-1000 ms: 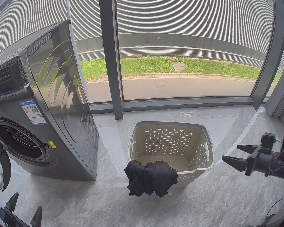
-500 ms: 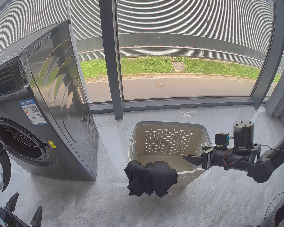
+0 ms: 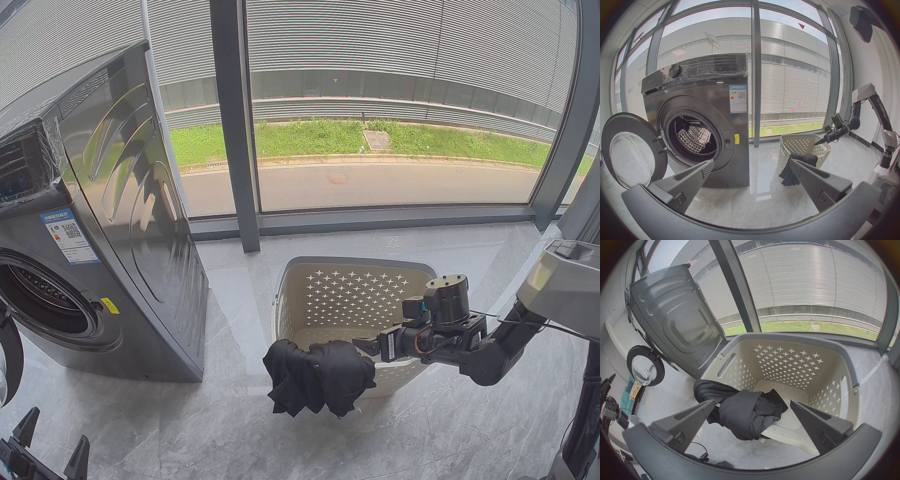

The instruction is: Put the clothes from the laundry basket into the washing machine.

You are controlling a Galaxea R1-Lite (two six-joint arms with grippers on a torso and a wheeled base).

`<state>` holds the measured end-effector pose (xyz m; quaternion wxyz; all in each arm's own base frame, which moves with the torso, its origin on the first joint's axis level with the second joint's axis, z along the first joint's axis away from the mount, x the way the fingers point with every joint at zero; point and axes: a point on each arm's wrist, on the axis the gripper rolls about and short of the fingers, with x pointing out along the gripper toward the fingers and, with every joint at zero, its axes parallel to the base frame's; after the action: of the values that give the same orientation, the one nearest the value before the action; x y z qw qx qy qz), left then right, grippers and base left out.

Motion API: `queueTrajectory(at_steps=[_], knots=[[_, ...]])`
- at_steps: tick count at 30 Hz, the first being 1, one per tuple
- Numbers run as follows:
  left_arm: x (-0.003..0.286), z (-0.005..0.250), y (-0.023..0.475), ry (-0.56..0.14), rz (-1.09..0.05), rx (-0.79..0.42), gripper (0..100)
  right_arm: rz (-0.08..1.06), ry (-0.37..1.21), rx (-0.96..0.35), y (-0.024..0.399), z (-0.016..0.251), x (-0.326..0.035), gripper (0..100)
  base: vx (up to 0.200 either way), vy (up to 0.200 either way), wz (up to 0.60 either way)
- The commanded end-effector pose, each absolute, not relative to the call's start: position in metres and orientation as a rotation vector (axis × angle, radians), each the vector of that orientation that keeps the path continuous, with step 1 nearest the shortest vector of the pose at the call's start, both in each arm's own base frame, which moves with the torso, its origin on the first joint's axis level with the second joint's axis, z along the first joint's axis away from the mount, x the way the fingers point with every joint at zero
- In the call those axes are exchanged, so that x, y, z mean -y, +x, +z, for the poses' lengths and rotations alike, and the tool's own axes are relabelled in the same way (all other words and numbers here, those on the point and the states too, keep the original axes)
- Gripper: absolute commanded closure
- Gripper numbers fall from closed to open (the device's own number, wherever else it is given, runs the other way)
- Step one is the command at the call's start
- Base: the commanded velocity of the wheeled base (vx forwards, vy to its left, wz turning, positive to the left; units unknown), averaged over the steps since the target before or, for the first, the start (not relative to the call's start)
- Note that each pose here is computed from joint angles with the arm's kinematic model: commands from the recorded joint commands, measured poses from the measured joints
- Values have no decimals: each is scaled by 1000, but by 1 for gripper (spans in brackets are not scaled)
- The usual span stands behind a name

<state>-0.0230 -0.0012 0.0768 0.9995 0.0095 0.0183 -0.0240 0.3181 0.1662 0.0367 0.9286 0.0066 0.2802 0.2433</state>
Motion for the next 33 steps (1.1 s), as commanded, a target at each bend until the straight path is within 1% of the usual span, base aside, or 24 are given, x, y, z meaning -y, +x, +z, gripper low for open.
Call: queueTrajectory(at_steps=[1,5,11,16,24,33], knots=[[1,72,-23,19,-48,-38,0,497,-2,-631,327,5,-175,0,0,0,0],[1,72,-23,19,-48,-38,0,501,2,-614,334,-2,-179,0,0,0,0],[1,72,-23,19,-48,-38,0,516,-4,-636,339,-22,-190,0,0,0,0],[1,72,-23,19,-48,-38,0,521,7,-620,346,-30,-195,0,0,0,0],[1,72,-23,19,-48,-38,0,542,1,-626,342,-33,-203,0,0,0,0],[1,72,-23,19,-48,-38,0,558,9,-599,346,-36,-211,0,0,0,0]])
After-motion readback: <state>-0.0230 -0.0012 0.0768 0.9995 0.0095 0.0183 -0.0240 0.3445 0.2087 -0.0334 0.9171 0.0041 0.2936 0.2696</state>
